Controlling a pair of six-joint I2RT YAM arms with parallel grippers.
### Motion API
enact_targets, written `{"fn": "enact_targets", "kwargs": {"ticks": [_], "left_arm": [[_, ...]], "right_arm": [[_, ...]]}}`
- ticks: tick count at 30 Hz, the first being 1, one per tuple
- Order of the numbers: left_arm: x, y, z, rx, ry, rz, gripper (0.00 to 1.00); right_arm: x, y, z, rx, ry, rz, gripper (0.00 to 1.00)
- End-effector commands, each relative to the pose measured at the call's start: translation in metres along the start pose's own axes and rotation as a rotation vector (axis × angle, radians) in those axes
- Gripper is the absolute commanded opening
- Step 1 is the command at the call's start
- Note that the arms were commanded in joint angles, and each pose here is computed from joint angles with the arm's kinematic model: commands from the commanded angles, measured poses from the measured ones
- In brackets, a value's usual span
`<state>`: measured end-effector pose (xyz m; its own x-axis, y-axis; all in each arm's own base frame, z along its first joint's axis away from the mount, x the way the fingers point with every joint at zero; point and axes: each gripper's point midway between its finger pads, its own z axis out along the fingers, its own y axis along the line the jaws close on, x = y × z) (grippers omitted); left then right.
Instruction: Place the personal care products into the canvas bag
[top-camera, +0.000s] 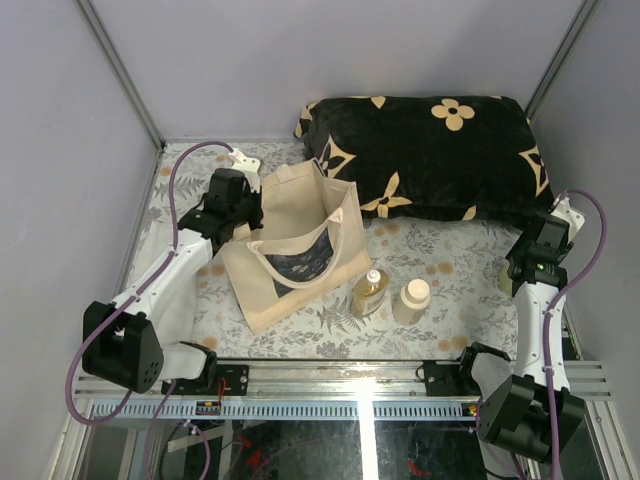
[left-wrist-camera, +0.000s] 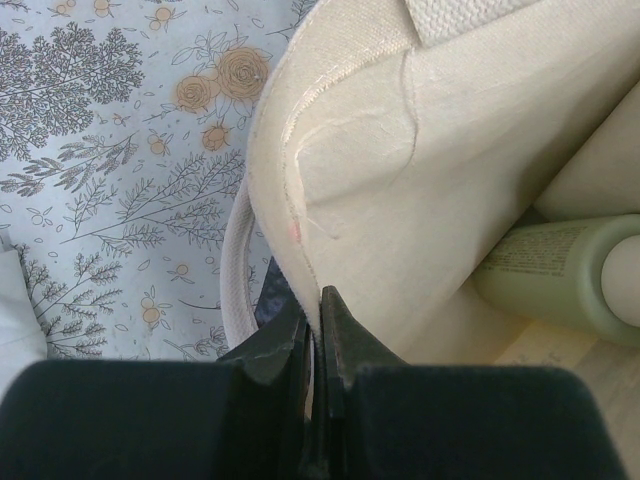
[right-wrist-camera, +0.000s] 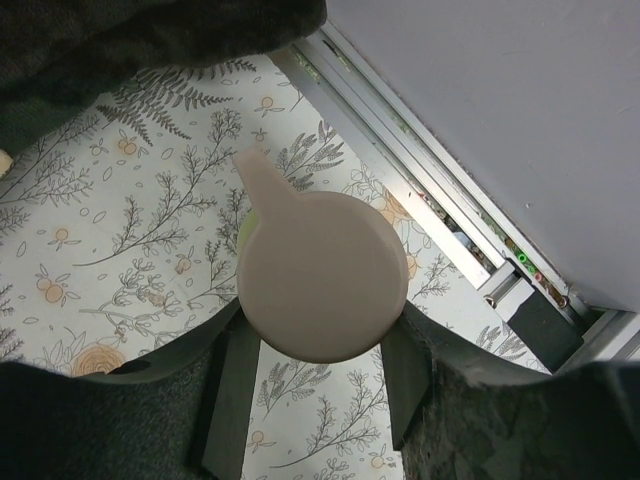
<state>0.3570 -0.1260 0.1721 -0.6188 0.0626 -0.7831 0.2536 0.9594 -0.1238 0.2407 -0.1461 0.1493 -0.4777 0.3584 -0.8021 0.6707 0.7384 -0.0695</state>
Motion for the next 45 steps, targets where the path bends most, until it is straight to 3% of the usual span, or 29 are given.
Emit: {"fn": "enact_targets", "kwargs": {"ticks": [1,14,22,23,27,30,45], "left_arm": [[0.019,-0.015,0.006,0.062,0.072,-0.017,0.00],[0.012,-0.016,0.009,0.057,0.057,-0.014,0.00],[0.010,-0.017,0.010,0.062,0.058,-0.012,0.00],[0.010,-0.018,0.010,0.063,0.058,-0.011,0.00],[0.010,-0.019,0.011,0.064,0.062,-0.009,0.00],[0.011,-0.019,0.012,0.064,0.067,-0.006,0.00],[0.010,-0.021,0.019,0.067,0.083,0.002,0.00]], "right_arm": [[-0.031,0.001,-0.012,-0.020,-0.063,-0.003,0.00],[-0.076,0.032,-0.035,-0.194,-0.103,-0.023,0.00],[-0.062,0.029,-0.033,-0.181,-0.068,-0.044,0.00],[-0.058,0.029,-0.033,-0.183,-0.063,-0.045,0.03],[-0.050,0.031,-0.035,-0.199,-0.042,-0.037,0.37],[-0.044,0.029,-0.034,-0.190,-0.019,-0.039,0.51],[-0.049,0.012,-0.012,-0.033,0.032,-0.054,0.74]]}}
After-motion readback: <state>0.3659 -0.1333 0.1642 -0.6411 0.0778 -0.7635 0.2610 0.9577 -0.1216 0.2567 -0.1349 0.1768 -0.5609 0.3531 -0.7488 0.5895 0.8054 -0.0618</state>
